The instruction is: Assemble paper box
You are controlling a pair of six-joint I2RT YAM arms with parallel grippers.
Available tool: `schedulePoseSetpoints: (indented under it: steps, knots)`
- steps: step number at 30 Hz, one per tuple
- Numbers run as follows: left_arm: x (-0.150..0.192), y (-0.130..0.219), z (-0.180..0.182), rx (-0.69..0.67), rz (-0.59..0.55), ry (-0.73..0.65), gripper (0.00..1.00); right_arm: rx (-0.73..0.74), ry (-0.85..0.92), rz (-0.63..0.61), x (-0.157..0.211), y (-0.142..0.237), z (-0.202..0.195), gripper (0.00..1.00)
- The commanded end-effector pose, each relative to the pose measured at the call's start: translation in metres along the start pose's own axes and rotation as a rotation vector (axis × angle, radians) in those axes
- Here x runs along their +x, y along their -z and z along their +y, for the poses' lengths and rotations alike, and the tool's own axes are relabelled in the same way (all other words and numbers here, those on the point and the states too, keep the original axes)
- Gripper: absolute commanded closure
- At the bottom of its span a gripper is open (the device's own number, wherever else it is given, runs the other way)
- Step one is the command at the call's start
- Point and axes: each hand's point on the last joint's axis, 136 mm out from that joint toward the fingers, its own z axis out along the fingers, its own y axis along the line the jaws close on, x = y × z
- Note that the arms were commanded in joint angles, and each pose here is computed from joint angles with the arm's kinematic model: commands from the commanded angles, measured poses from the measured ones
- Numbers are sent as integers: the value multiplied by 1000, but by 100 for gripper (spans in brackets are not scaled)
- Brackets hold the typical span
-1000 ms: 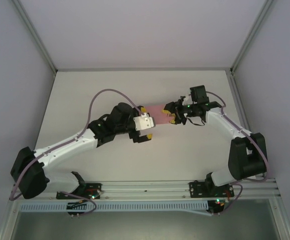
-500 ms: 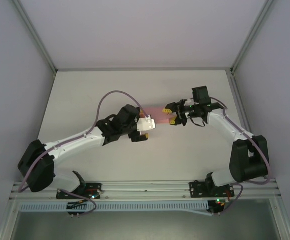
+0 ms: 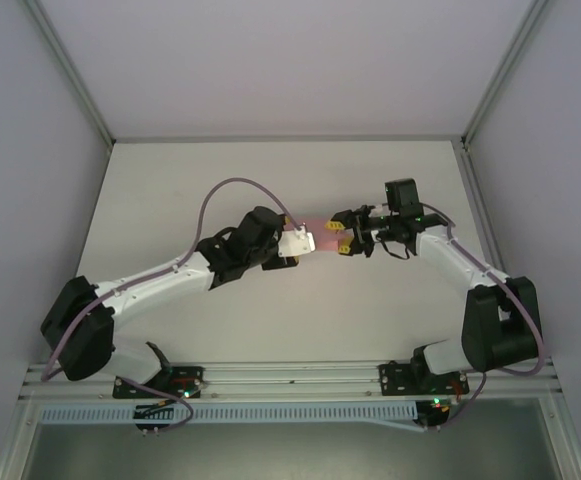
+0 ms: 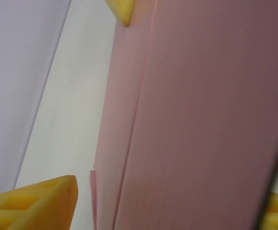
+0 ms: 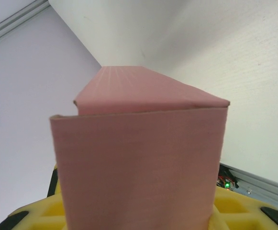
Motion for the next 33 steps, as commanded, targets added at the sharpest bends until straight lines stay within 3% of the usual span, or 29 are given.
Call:
schedulePoseSetpoints:
  steps: [1, 6, 10, 16, 19, 21, 22, 29, 33]
  knots:
    - [-19, 3, 14, -45, -53, 0, 37, -32, 31, 43, 15, 2, 9, 65]
    - [-25, 6, 17, -60, -82, -3, 54, -49, 35, 60, 22, -3, 11, 64]
    - [-26, 10, 18, -68, -88, -10, 57, -50, 51, 61, 26, -2, 13, 61]
    - [-25, 16, 16, -58, -90, -10, 61, -30, 111, 23, 25, 2, 10, 41]
    - [-14, 16, 0, 37, -35, -22, 62, 15, 199, -31, 19, 5, 4, 24]
    - [-6, 15, -10, 99, 2, -21, 64, 51, 280, -100, 11, 14, 0, 12]
    - [-1, 15, -13, 121, 21, -16, 64, 58, 323, -148, 6, 20, 2, 1]
    - [51, 13, -46, 381, 187, 27, 62, 121, 687, -543, -23, 81, 20, 0]
    - [73, 4, -35, 430, 268, 149, 60, -56, 1073, -534, 3, 83, 54, 0]
